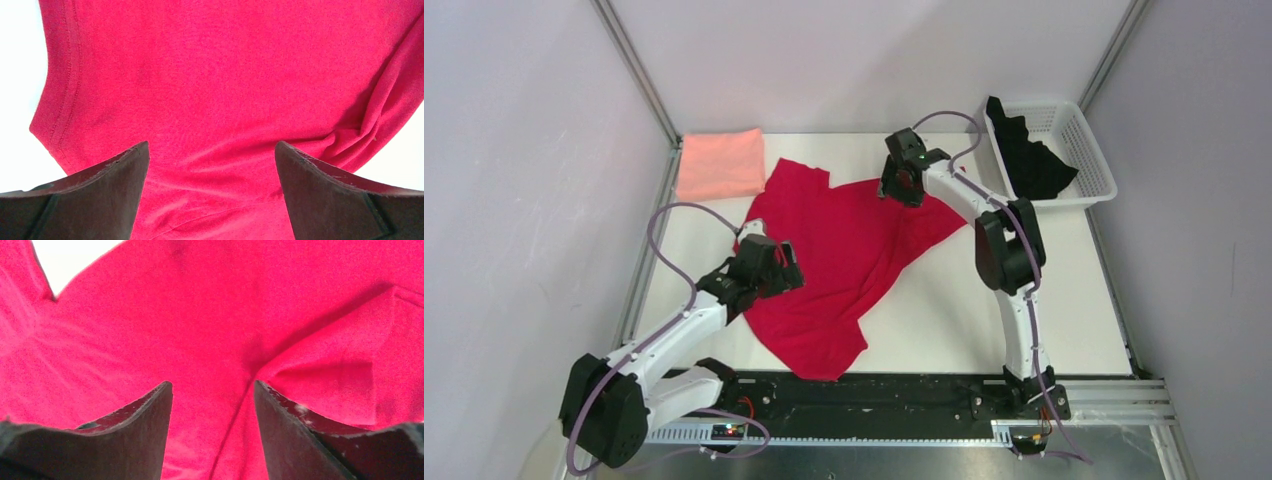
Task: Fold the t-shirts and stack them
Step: Flatten out the tshirt
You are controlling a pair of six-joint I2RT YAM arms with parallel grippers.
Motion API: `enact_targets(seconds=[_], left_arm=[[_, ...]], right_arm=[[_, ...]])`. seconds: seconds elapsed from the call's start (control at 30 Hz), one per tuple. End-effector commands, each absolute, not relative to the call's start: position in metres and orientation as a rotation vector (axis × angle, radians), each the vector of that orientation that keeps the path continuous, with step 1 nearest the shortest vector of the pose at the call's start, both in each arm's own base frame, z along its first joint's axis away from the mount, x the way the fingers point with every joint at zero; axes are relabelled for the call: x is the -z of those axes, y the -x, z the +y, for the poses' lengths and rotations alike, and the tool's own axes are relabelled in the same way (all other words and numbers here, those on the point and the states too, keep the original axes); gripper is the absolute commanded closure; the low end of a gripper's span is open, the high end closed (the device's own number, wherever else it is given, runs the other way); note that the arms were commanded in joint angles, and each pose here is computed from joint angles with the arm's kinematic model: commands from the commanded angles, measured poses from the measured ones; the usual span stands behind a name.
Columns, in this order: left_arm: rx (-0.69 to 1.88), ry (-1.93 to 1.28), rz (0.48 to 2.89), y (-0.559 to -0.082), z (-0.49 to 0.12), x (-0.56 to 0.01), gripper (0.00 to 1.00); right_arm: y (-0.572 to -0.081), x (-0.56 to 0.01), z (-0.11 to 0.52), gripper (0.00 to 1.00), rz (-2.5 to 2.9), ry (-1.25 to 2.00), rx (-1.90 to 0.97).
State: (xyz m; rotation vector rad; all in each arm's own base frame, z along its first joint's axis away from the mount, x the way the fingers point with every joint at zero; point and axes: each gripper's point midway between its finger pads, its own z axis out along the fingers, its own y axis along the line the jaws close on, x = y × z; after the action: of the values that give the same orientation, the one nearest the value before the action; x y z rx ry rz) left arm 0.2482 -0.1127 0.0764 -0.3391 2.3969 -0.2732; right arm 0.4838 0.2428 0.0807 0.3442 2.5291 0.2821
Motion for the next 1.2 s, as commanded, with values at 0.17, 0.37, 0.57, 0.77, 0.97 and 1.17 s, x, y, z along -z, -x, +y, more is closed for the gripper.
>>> enact_targets(seconds=[0.17,0.37,0.57,0.77,0.97,1.17], left_arm=[[0.251,0.348,2.394,-0.260,-0.112,-0.068,0.00],[0.262,0.351,2.425,-0.266,-0.118,-0.054,0.00],[0.261,0.367,2.451,-0.269,-0.119,-0.044,0.00],[0.246,0.385,2.465,-0.268,-0.114,-0.038,0.00],[0.245,0.396,2.473,-0.266,-0.111,-0.034,0.00],[0.243,0.404,2.471,-0.267,-0.109,-0.034,0.00]], right_arm=[[-0.440,-0.132,0.205,0.27,2.380,-0.181,-0.322],[-0.422,-0.090,0.172,0.30,2.504,-0.095,-0.482],[-0.438,-0.084,0.175,0.39,2.472,-0.113,-0.602],[-0.452,-0.072,0.171,0.42,2.473,-0.135,-0.615],[-0.454,-0.058,0.171,0.44,2.511,-0.170,-0.619],[-0.456,-0.057,0.183,0.50,2.501,-0.158,-0.660]])
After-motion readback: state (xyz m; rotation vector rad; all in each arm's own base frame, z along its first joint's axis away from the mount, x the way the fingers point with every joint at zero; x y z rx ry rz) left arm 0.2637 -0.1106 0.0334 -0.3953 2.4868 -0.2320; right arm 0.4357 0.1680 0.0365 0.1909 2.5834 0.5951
